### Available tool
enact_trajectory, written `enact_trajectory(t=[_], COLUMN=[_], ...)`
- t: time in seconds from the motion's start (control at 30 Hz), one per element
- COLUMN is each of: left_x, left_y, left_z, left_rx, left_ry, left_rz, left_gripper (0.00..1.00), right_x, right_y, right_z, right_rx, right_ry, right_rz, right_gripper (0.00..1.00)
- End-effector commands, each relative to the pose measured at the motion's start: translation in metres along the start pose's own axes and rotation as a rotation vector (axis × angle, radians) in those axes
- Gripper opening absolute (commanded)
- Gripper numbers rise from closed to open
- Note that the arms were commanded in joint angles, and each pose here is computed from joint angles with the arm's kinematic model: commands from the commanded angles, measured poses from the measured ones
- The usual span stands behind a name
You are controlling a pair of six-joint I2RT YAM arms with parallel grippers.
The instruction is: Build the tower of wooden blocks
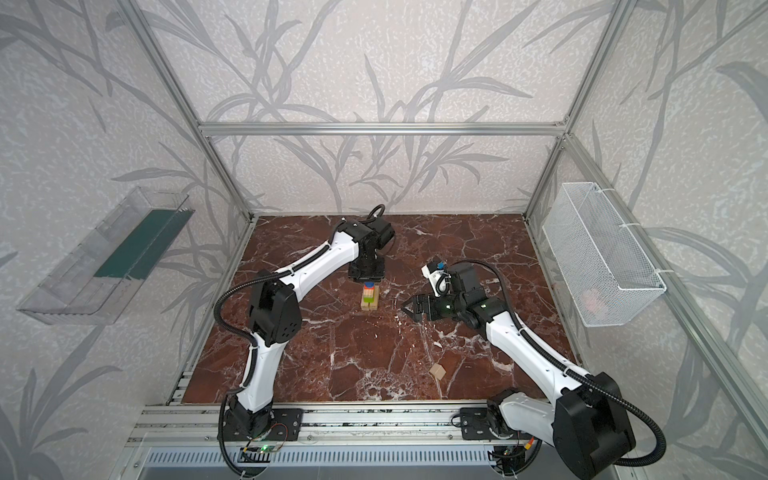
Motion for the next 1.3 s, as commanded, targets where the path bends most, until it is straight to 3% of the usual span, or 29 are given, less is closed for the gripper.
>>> enact_trajectory(t=[0.0,1.0,1.27], left_x=[0.003,0.001,0.004], left_y=[-0.002,-0.001,0.023], left_z=[0.0,0.003,0.005], left_rx=[0.02,0.016,-0.033], left_ry=[-0.006,-0.019,-0.022], left_rz=[0.021,0.006,-0.009], left_gripper=[0.4,0.37,0.41], right_x=[0.01,0.009,0.005], right_y=[0.008,0.009,0.012], right_z=[0.01,0.011,0.007], right_rx=[-0.032,-0.032,0.0], right_ry=[0.032,0.031,0.007], right_rz=[0.009,-0.001,-0.051], right_gripper=[0.99,0.99,0.99])
Point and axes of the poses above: each gripper's point midway between its finger pads, its own y axis back along the fingers, its own x axis along the line the jaws close on, z = x × y, the point moved 5 cm from there along y, back along the fingers, and after that the axes turned 2 degrees about -y, right-handed, at the moved point
